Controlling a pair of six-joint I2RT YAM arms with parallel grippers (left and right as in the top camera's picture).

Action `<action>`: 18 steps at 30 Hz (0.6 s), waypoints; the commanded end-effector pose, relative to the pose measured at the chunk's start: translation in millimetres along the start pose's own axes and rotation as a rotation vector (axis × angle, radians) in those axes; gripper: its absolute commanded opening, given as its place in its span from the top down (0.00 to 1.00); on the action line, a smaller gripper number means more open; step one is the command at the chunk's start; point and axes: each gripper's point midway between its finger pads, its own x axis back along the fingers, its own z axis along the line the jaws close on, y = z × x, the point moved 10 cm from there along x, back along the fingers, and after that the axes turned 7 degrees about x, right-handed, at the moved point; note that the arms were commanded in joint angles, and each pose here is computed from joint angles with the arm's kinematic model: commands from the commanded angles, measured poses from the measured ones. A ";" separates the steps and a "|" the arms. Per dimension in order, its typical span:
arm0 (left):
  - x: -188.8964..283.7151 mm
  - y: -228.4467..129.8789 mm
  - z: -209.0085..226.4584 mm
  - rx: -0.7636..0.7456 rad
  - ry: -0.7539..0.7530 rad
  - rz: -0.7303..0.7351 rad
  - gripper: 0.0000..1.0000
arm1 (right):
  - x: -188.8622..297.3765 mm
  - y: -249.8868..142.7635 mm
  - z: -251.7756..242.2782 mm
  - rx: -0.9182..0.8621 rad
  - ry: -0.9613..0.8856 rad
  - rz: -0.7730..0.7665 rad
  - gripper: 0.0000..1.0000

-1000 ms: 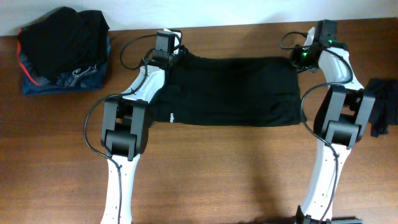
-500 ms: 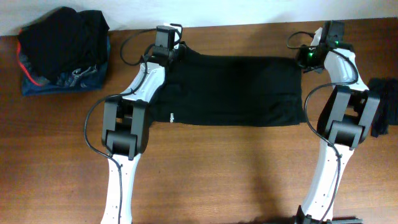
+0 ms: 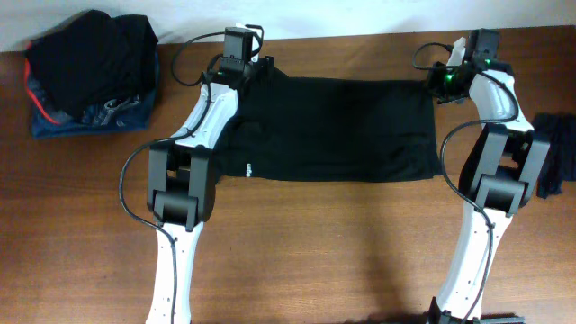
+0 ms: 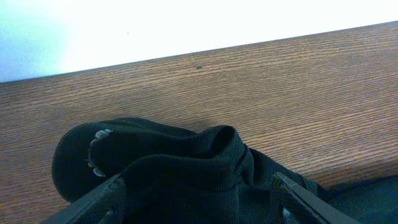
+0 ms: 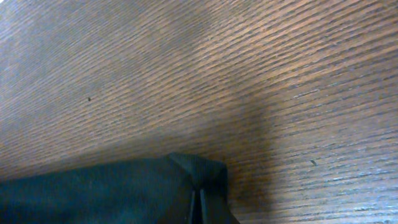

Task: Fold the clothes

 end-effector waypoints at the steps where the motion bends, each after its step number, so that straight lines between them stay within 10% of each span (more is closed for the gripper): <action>1: -0.7 4.8 0.7 -0.012 0.007 -0.017 0.26 | 6.2 6.1 -1.5 0.006 0.013 -0.022 0.96; 18: -4.1 7.9 13.1 0.352 0.096 -0.081 0.38 | 0.7 4.3 15.7 0.033 0.028 -0.012 0.96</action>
